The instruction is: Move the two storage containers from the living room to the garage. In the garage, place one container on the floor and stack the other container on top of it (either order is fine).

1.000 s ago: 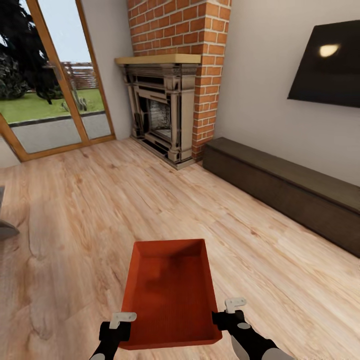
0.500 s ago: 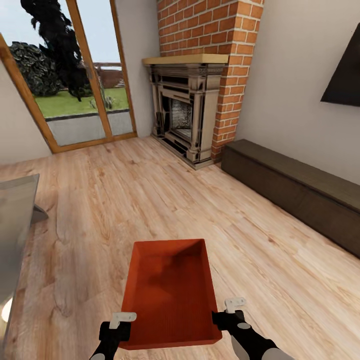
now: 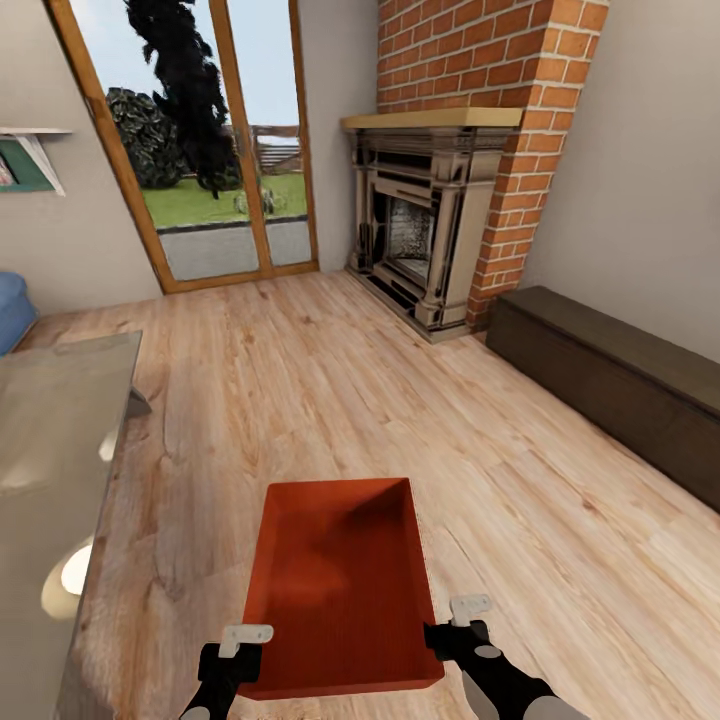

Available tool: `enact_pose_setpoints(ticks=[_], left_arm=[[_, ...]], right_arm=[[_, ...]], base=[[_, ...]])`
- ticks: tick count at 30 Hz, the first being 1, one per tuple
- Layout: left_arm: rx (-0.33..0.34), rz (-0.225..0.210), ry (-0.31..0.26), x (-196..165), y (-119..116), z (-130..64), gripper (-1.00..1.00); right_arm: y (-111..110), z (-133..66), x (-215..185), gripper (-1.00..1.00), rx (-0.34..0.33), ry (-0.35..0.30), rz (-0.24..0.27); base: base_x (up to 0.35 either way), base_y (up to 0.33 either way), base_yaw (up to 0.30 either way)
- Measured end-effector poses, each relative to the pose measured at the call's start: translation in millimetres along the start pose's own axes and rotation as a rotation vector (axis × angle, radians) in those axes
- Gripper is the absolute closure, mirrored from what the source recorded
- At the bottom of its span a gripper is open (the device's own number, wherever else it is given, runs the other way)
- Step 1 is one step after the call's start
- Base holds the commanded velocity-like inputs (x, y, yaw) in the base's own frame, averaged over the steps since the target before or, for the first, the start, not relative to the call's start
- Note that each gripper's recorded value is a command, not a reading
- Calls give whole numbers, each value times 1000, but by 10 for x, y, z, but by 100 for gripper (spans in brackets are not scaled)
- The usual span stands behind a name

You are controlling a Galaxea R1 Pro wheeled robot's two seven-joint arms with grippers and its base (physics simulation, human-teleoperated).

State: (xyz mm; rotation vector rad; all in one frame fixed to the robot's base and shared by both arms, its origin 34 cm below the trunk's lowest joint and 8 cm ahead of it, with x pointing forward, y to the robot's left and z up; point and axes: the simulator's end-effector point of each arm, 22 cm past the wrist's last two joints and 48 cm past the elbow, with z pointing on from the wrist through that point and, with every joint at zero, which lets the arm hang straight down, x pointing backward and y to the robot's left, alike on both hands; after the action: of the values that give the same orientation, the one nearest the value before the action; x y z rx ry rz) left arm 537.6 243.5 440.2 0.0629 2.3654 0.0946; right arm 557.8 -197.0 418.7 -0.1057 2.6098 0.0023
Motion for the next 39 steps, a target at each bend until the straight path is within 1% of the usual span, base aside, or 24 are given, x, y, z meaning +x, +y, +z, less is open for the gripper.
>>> enact_pose_setpoints(ticks=[5,9,18,39], left_arm=[[0,0,1,3,-1,0,100],[0,0,2,9,-1,2,100],[0,0,2,8,-1,3,100],[0,0,2,10,-3,2,100]], right_arm=[[-1,0,2,100,0,0,0],[-1,3,5,100,0,1,0],[-2,4,4,100,0,1,0],[-2,3,4,100,0,1,0]], base=[[-18,0,212],[-224,0,44],[-326,-25,6],[-335,-90,0]])
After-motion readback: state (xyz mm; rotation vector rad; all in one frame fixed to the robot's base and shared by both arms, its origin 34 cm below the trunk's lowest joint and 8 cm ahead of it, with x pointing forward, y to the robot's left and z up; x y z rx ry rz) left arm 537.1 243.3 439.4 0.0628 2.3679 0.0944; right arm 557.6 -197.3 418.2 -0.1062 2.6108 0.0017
